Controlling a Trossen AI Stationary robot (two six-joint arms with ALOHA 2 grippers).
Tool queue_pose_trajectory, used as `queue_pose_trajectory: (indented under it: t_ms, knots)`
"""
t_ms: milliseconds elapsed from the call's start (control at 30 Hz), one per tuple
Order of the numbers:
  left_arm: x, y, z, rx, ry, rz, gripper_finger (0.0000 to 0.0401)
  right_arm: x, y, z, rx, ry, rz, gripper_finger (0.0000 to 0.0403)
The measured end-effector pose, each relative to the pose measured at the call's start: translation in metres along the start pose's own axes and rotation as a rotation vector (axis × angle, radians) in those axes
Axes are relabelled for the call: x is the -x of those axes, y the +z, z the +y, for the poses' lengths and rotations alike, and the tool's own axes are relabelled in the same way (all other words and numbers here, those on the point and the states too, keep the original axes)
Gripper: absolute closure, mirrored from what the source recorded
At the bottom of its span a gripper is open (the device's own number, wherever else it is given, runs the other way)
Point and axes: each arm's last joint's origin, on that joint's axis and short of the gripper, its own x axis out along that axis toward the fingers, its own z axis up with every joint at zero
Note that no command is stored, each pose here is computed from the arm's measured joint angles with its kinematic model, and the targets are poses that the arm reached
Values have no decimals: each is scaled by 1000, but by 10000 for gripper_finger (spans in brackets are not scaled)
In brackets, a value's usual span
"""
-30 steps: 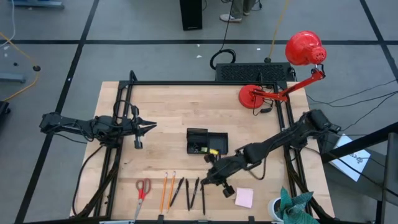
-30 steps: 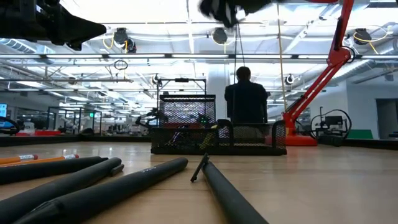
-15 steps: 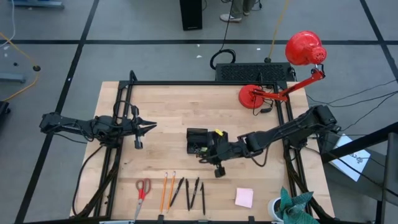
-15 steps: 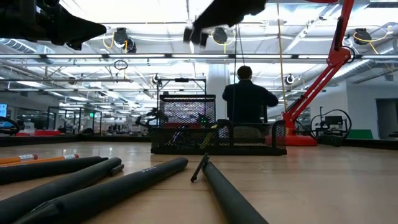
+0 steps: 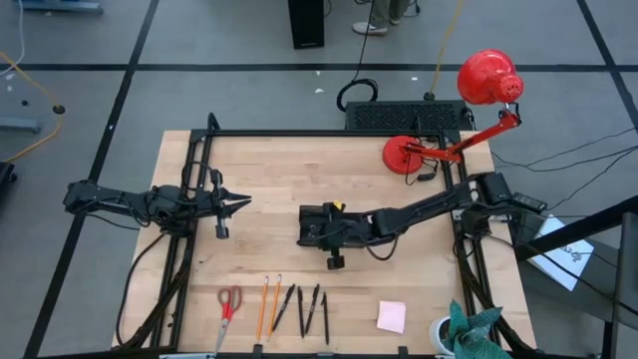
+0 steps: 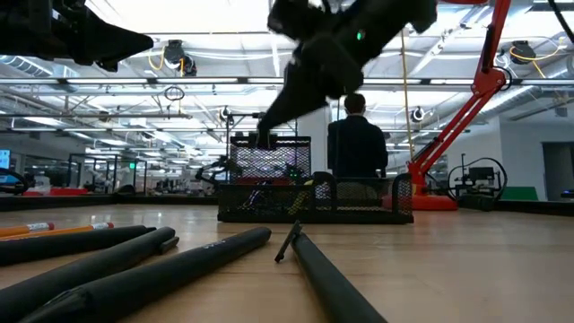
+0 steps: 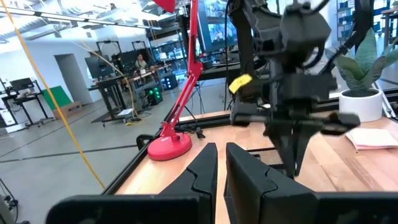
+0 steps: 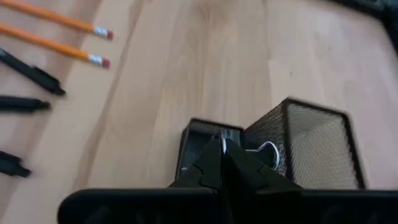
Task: Pick and place office supplies into organizer
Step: Put the black binder clip into the desk organizer
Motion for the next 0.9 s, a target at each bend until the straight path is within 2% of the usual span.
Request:
queue_pose_trajectory:
  t_ms: [467,667,767,900]
  knots:
    - [0,0,0,0,0,-2,359,-29,-22,2,-7,-26,107,402]
    - [0,0,0,0,0,-1,359,-30,-22,4,-5,-23,106,399]
    - [0,0,0,0,0,-1,359,-29,-22,4,-6,-22,104,387]
    - [0,0,0,3,0,-1,359,-29,-21,4,-43,-22,102,347]
